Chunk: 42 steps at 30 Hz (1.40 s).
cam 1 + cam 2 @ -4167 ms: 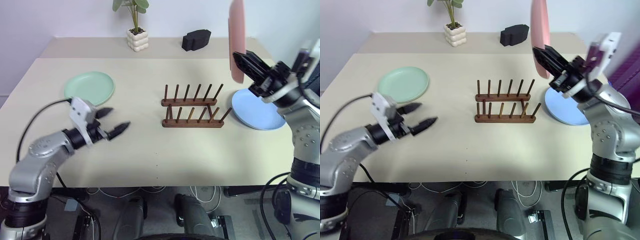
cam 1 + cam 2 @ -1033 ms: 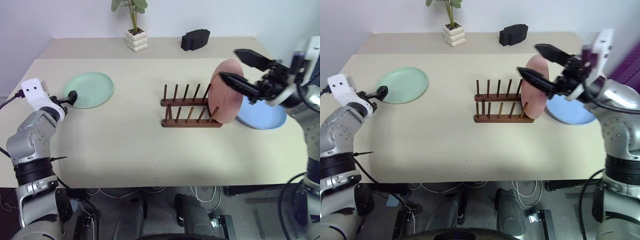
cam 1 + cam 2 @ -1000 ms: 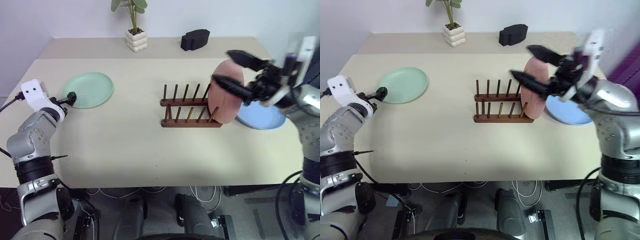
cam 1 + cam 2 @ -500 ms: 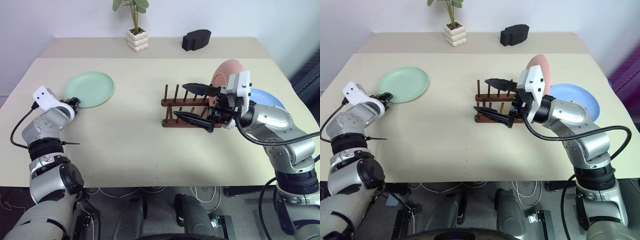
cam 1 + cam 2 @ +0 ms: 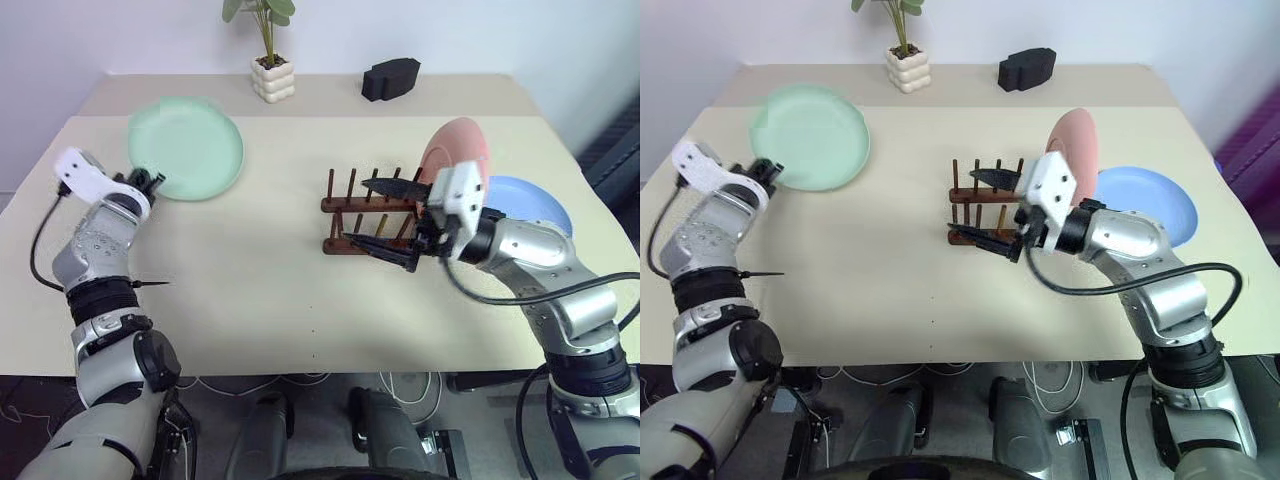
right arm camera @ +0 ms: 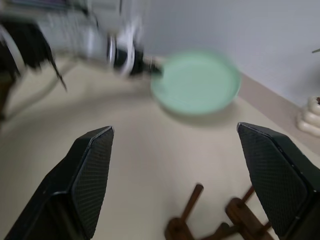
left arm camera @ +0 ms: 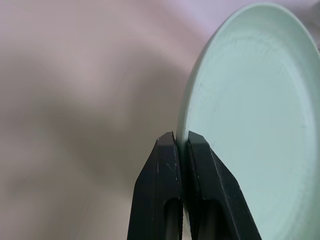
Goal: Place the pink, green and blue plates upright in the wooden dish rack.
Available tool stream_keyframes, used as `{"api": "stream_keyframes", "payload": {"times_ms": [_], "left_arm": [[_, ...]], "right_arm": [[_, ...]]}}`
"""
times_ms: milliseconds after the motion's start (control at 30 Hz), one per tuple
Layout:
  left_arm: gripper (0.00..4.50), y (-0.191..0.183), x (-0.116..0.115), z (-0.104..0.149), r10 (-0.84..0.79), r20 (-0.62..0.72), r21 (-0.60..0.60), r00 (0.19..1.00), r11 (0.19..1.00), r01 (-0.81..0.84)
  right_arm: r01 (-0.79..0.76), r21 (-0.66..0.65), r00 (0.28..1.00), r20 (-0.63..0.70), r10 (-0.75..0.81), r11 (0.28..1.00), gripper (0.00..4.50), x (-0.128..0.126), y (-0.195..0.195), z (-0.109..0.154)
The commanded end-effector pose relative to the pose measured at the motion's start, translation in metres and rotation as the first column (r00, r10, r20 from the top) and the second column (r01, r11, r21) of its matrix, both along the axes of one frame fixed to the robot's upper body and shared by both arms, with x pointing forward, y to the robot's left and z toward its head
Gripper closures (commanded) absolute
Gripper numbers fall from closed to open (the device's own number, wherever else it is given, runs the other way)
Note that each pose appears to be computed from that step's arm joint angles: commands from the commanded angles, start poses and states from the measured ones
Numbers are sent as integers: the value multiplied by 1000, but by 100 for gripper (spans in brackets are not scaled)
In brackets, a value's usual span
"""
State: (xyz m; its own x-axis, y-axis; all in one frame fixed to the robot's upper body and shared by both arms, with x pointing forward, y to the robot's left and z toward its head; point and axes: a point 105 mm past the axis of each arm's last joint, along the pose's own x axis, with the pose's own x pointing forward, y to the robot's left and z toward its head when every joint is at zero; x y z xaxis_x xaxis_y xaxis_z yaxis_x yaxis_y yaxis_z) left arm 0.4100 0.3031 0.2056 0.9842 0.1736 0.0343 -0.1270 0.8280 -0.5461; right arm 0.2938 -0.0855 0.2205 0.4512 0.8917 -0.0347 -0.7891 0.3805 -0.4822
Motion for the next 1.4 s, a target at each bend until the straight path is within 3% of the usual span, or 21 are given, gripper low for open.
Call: {"api": "stream_keyframes", "payload": {"times_ms": [33, 100, 167, 333, 433, 667, 1067, 1167, 1333, 1400], "left_arm": [[445, -35, -16, 77, -98, 218, 186, 971, 981, 57], [445, -59, -23, 107, -152, 267, 283, 952, 956, 74], [445, -74, -27, 123, -184, 272, 376, 945, 924, 71], [445, -112, -33, 148, -242, 238, 517, 941, 851, 89], [445, -133, -37, 149, -287, 188, 599, 939, 791, 122], [445, -160, -46, 149, -377, 129, 601, 917, 765, 229], [445, -175, -58, 153, -468, 112, 565, 877, 756, 331], [450, -178, -59, 150, -482, 100, 574, 870, 743, 346], [450, -177, -57, 146, -481, 82, 576, 873, 738, 352], [450, -178, -57, 146, -486, 85, 573, 870, 738, 356]], "right_arm": [[53, -109, 980, 197, -31, 993, 47, 11, 9, 9], [102, -128, 957, 285, -63, 987, 47, 23, 18, 15], [134, -121, 934, 347, -84, 984, 47, 30, 25, 23], [244, -140, 796, 594, -116, 960, 47, 45, 40, 46], [318, -159, 705, 699, -121, 935, 47, 54, 40, 50], [343, -214, 647, 759, -65, 915, 47, 59, 45, 36], [351, -235, 612, 790, -32, 907, 47, 65, 55, 29], [359, -235, 606, 794, -35, 903, 127, 67, 53, 29], [363, -229, 598, 801, -37, 903, 380, 67, 53, 30], [364, -226, 594, 804, -38, 903, 448, 67, 53, 30]]}}
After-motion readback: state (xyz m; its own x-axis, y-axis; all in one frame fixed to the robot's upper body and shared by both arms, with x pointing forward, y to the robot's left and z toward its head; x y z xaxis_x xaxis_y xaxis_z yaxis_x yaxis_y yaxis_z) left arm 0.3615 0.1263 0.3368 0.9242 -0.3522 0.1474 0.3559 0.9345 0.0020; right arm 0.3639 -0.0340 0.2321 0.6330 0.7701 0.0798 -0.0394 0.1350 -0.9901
